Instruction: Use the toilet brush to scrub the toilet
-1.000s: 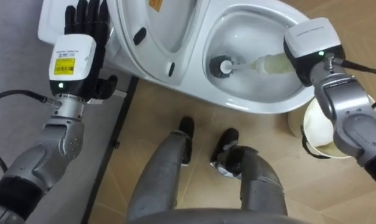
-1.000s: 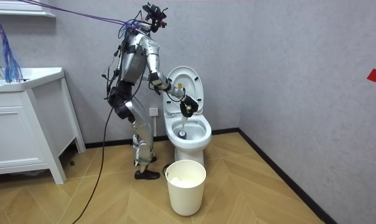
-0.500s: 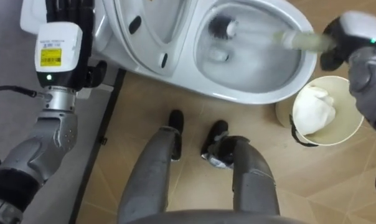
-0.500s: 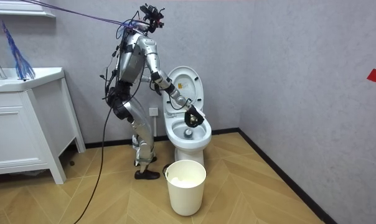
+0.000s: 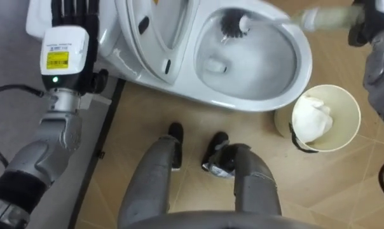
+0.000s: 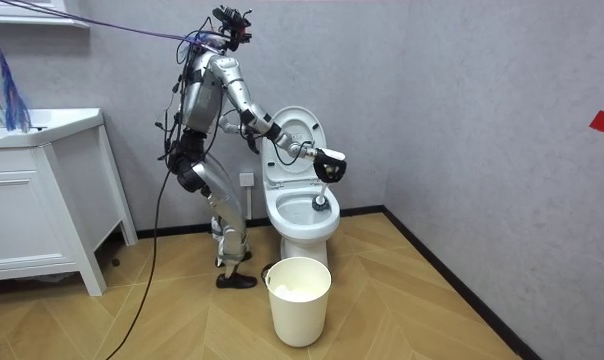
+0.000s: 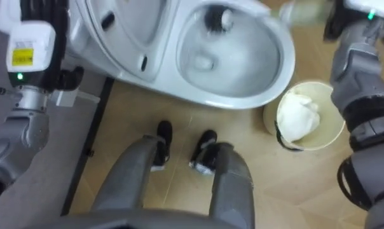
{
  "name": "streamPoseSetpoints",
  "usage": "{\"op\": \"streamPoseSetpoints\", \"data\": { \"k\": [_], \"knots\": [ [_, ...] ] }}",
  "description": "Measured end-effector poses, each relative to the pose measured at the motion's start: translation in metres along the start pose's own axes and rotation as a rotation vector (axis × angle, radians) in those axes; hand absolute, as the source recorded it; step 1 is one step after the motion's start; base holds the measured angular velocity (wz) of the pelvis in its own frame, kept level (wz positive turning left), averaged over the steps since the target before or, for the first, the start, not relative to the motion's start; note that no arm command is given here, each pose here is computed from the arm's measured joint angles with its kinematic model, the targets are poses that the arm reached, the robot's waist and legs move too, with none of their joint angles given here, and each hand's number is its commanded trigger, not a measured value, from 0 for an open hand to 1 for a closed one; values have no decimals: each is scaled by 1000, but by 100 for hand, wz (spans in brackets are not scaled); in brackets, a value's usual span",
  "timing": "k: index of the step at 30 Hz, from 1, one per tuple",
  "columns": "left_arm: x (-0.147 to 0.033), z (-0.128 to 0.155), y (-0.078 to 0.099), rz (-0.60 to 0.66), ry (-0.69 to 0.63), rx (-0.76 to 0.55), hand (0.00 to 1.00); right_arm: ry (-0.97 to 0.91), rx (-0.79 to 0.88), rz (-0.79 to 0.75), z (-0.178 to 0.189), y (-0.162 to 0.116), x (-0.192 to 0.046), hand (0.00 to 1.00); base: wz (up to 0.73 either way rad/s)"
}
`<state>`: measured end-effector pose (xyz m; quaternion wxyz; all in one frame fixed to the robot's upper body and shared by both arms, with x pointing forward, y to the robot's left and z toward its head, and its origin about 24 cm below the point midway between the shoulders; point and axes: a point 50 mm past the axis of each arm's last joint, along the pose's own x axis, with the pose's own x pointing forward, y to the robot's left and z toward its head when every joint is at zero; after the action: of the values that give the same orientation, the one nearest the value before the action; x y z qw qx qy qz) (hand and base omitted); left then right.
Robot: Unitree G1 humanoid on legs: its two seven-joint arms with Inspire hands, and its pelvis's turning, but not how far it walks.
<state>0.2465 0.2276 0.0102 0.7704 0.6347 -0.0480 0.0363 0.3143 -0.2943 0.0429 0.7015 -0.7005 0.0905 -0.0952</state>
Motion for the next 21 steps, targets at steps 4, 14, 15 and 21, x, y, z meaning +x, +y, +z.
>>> {"op": "streamPoseSetpoints", "data": {
  "k": [4, 14, 15, 21],
  "knots": [
    [-11, 1, -17, -110, 38, -50, 0, -120, -129, 202, 19, 43, -33, 100, 2],
    [-27, -6, -37, -203, 111, -101, 0, -165, -197, 358, 25, 60, -60, 100, -1],
    [-30, -7, -39, -210, 116, -102, 0, -162, -202, 368, 23, 63, -63, 100, 0],
    [-51, -14, -48, -267, 152, -120, 0, -89, -159, 510, 7, 92, -100, 100, 0]
  ]
}}
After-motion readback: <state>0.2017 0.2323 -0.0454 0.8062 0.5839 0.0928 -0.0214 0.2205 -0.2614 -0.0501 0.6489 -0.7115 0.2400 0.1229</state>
